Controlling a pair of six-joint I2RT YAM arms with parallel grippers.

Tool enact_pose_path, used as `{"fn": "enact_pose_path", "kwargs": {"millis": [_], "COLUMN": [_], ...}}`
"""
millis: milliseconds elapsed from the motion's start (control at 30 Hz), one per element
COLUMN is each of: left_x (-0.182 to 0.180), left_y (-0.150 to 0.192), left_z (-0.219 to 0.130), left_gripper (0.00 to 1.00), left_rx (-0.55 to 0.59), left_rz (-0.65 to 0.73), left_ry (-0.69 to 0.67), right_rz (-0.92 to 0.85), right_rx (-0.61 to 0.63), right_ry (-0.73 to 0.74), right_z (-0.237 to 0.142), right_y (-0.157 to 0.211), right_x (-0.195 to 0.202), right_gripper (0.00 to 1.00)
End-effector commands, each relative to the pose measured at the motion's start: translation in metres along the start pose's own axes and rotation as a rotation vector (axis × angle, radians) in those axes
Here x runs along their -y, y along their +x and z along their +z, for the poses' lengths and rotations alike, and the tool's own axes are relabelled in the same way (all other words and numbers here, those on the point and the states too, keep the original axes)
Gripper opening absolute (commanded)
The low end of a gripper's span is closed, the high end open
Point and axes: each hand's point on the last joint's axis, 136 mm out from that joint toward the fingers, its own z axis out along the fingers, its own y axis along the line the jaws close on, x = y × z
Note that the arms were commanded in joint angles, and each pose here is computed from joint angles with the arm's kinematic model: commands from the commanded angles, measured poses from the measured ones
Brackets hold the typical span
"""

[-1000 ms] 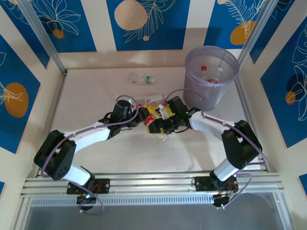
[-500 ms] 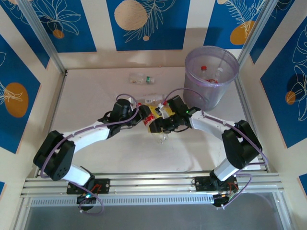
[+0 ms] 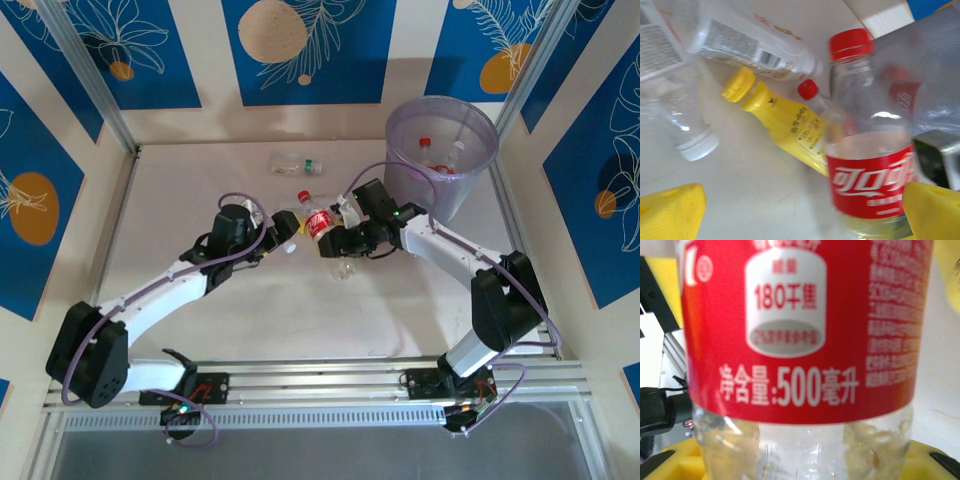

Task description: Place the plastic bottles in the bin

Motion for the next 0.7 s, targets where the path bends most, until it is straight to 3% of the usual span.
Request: {"fn": "enact_pose_path", "kwargs": {"millis": [0, 333, 667], "left_x": [-0.027, -0.054, -0.057], "left_y": [0.004, 0.013, 0.012], "left_z": [-0.005, 0.005, 0.011], "left_gripper": [1.0, 1.0, 1.0], "left_rx": [0.001, -0.043, -0.052], "left_rz": [0.025, 0.057, 0.071], "left_ry": [-0.091, -0.182, -0.193], "right_rz": [-0.074, -0.168, -0.081], "right_rx": [0.034, 0.287, 0.572], "right_ry": [0.069, 0.255, 0.499], "right_z": [-0.029, -0.139, -0.261], "right_y": [-0.01, -0.081, -0.149], "right_x": [-0.007, -0.019, 0.03], "right_gripper": [0.43, 0.41, 0.38]}}
